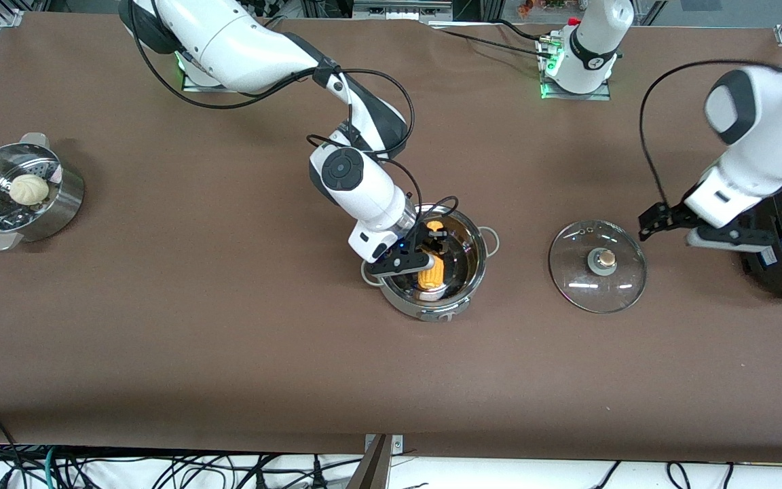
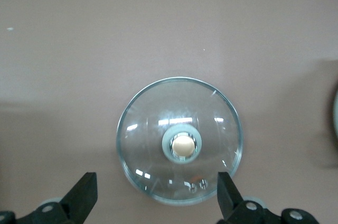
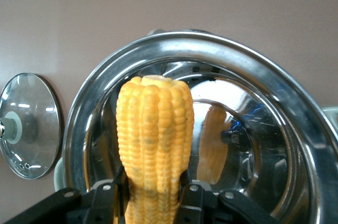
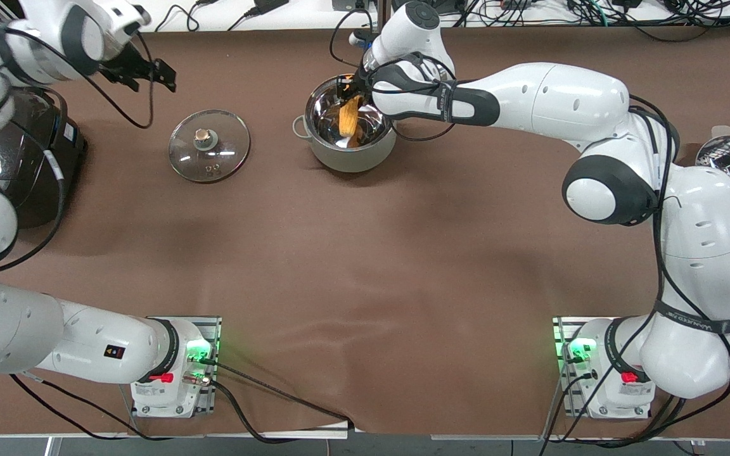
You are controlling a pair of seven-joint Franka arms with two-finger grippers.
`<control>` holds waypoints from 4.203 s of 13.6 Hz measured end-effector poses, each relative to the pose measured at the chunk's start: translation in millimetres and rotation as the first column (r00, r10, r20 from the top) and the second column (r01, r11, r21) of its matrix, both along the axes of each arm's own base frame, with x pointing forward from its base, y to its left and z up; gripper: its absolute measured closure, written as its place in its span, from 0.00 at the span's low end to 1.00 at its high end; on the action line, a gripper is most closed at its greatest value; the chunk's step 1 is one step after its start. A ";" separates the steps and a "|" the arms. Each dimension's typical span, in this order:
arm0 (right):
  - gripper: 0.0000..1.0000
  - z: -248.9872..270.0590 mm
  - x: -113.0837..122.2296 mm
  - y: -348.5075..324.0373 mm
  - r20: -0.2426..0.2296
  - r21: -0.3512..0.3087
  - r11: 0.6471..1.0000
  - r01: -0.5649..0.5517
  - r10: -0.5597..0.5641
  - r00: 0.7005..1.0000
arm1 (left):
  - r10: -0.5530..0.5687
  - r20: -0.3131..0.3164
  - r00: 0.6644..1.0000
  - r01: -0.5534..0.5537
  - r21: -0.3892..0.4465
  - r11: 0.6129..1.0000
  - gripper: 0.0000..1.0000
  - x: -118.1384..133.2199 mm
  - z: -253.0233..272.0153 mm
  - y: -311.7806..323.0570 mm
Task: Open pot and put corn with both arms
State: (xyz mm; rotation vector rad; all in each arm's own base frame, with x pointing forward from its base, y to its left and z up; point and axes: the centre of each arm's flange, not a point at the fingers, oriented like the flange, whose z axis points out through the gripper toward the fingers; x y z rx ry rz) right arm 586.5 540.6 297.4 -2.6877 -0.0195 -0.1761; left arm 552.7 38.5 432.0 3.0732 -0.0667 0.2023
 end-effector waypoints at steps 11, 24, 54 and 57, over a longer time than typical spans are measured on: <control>0.00 13.6 3.7 -1.6 -0.006 -0.009 1.000 -0.003 0.003 1.000 | 0.009 -0.138 0.990 -0.005 0.032 0.999 0.00 -18.6 200.3 -71.5; 0.00 188.7 81.8 -238.3 -0.131 -0.224 0.974 0.036 -0.067 0.989 | 0.062 -0.145 0.987 -0.058 0.036 0.998 0.00 -2.2 194.1 -49.2; 0.00 293.4 -35.1 -579.2 -0.250 -0.457 0.875 0.163 -0.302 0.920 | 0.062 -0.141 0.988 -0.058 0.035 0.998 0.00 -2.0 196.1 -49.4; 0.00 285.7 -35.9 -577.7 -0.262 -0.440 0.897 0.042 -0.173 0.949 | 0.062 -0.141 0.988 -0.058 0.035 0.998 0.00 -2.0 196.1 -49.4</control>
